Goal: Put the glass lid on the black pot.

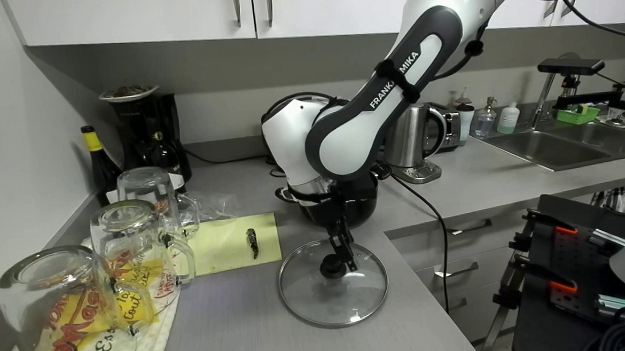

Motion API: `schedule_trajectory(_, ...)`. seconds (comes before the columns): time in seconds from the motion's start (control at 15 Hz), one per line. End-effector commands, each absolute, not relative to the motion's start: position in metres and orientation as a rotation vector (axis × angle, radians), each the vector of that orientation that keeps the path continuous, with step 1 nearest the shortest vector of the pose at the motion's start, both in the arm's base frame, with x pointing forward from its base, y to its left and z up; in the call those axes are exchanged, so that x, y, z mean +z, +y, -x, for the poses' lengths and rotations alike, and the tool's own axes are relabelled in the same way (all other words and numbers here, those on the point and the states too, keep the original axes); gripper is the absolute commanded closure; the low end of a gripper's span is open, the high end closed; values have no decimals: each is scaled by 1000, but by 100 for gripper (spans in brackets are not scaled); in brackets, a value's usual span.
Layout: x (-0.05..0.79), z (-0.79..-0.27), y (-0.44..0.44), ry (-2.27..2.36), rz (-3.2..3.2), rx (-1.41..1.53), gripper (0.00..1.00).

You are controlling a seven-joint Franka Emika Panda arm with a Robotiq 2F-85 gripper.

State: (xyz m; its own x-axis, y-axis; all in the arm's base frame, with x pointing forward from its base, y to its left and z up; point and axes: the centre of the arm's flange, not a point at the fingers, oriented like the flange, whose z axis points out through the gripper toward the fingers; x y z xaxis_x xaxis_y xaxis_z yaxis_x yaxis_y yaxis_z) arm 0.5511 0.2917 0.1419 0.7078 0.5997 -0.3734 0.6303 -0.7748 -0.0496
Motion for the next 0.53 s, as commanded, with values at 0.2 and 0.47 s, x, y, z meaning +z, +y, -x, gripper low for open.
schedule_trajectory(0.2, 153, -561, 307, 1253, -2771, -467, 0)
schedule_trajectory(0.47, 153, -565, 303, 1325, -2744, -444, 0)
